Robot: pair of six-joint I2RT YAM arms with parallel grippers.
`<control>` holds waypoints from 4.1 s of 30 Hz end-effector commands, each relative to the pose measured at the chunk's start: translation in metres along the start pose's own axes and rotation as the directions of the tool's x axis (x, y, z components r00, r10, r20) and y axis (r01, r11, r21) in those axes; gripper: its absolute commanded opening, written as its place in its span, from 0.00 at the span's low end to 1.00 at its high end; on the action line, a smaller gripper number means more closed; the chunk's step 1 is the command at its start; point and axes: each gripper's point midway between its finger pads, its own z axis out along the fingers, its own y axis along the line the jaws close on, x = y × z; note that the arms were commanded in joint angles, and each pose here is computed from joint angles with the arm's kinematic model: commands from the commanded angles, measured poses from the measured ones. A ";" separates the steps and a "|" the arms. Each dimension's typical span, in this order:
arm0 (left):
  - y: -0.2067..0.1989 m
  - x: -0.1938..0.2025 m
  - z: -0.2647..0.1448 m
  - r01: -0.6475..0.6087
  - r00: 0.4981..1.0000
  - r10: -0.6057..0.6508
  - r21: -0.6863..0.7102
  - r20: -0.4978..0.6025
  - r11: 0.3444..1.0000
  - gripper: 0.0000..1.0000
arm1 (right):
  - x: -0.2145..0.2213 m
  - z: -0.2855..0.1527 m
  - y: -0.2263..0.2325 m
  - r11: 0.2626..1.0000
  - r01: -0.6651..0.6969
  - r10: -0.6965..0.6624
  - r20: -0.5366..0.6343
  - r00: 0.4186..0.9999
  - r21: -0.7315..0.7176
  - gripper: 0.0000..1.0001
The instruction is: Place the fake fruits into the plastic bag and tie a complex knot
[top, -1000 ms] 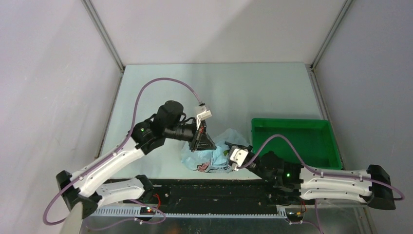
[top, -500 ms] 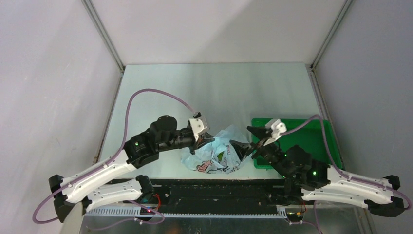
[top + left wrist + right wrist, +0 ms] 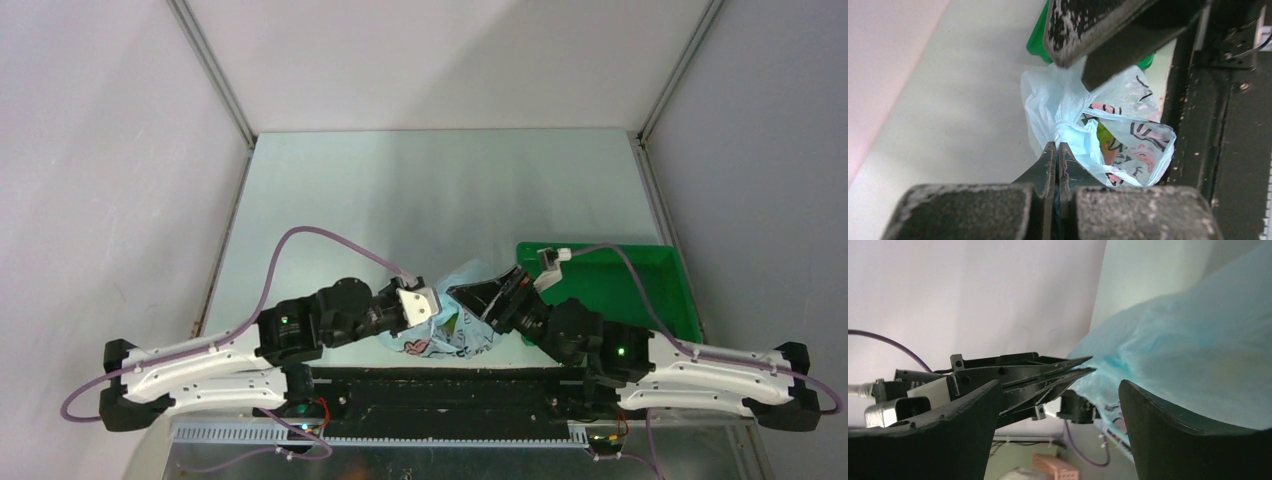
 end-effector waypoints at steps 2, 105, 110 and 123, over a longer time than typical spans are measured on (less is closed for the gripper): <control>0.023 -0.009 -0.006 -0.044 0.998 0.049 -0.166 0.029 0.985 0.00 | 0.011 0.004 0.043 0.941 -0.333 0.329 -0.063 0.942 -0.067 0.90; 0.043 -0.045 -0.031 0.891 0.349 -0.923 0.248 0.163 0.381 0.78 | 0.005 0.048 0.035 0.760 0.174 -0.463 -0.334 0.821 -0.626 0.00; 0.037 -0.033 -0.023 0.906 0.296 -0.943 0.270 0.150 0.327 0.73 | 0.008 0.053 0.026 0.765 0.152 -0.462 -0.368 0.807 -0.626 0.00; 0.033 -0.034 -0.011 0.902 0.223 -0.968 0.352 0.116 0.250 0.74 | 0.014 0.051 0.025 0.765 0.130 -0.460 -0.394 0.796 -0.631 0.00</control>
